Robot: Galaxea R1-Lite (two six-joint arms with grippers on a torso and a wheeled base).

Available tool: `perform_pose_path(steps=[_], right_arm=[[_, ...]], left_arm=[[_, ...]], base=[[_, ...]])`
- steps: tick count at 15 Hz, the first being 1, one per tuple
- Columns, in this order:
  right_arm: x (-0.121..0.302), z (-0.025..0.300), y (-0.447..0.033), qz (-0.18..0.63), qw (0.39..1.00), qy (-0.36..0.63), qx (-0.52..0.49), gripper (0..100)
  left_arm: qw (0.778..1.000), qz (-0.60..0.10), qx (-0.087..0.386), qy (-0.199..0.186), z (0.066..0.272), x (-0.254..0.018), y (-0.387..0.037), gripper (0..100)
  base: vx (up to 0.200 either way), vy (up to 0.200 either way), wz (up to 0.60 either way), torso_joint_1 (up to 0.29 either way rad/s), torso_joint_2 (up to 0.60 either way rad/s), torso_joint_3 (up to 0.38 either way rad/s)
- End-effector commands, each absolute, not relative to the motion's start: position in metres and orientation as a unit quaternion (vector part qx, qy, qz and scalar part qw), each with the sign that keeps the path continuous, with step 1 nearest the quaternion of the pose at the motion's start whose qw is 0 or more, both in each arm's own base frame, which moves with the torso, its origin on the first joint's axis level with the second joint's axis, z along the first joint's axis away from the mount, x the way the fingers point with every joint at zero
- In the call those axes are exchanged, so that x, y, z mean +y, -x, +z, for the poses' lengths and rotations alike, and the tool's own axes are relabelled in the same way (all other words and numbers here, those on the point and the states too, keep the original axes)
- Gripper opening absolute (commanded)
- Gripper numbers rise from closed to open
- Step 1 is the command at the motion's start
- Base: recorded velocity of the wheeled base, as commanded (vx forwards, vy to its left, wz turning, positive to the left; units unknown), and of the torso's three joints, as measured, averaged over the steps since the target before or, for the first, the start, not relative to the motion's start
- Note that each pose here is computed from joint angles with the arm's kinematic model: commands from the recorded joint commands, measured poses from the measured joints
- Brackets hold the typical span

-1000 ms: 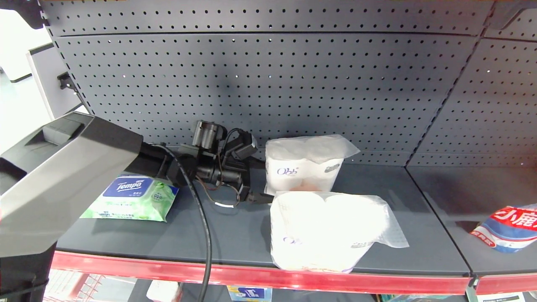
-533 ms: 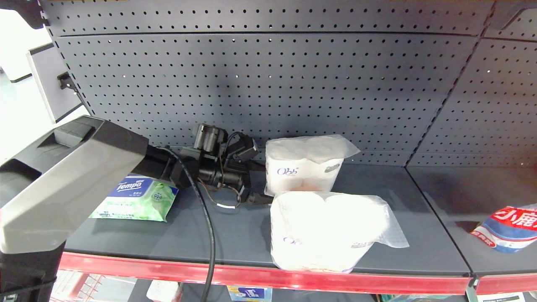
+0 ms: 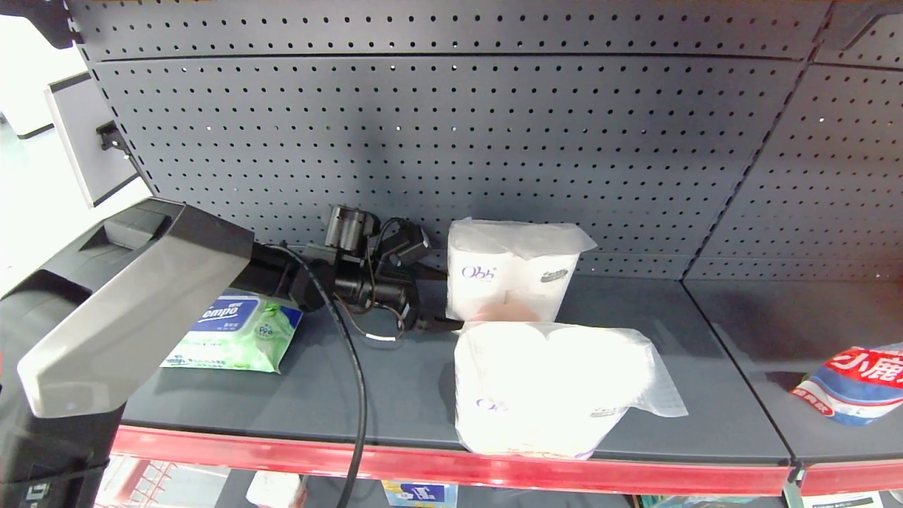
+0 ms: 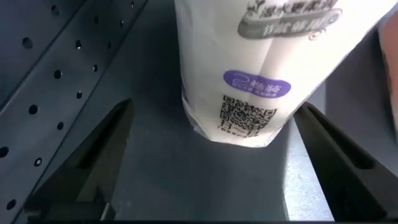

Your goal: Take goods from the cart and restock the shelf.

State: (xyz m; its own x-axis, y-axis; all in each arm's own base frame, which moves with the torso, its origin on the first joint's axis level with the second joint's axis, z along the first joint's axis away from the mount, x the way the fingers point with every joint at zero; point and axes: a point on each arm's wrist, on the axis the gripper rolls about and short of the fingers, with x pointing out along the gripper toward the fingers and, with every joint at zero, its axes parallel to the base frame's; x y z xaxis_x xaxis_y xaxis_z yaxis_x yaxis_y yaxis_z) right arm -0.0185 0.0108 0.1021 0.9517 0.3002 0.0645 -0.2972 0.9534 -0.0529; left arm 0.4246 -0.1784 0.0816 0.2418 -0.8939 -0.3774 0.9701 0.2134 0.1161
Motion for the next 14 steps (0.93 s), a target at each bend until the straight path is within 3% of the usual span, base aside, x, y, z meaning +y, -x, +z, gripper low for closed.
perform_pose_path(steps=[1,9,14], right_arm=[[0.011,0.102,0.018,0.152,0.988,0.021,-0.035,100],[0.011,0.099,0.018,0.152,0.988,0.023,-0.031,100],[0.011,0.097,0.017,0.152,0.988,0.022,-0.028,100]], left_arm=[[0.771,-0.604,0.117,-0.165,0.079,-0.179,-0.426,100],[0.779,-0.593,0.112,-0.168,0.079,-0.176,-0.436,100],[0.767,-0.612,0.121,-0.153,0.094,-0.167,-0.408,100]], base=[[0.000,0.000,0.00,0.000,0.00,0.000],[0.000,0.000,0.00,0.000,0.00,0.000],[0.000,0.000,0.00,0.000,0.00,0.000]])
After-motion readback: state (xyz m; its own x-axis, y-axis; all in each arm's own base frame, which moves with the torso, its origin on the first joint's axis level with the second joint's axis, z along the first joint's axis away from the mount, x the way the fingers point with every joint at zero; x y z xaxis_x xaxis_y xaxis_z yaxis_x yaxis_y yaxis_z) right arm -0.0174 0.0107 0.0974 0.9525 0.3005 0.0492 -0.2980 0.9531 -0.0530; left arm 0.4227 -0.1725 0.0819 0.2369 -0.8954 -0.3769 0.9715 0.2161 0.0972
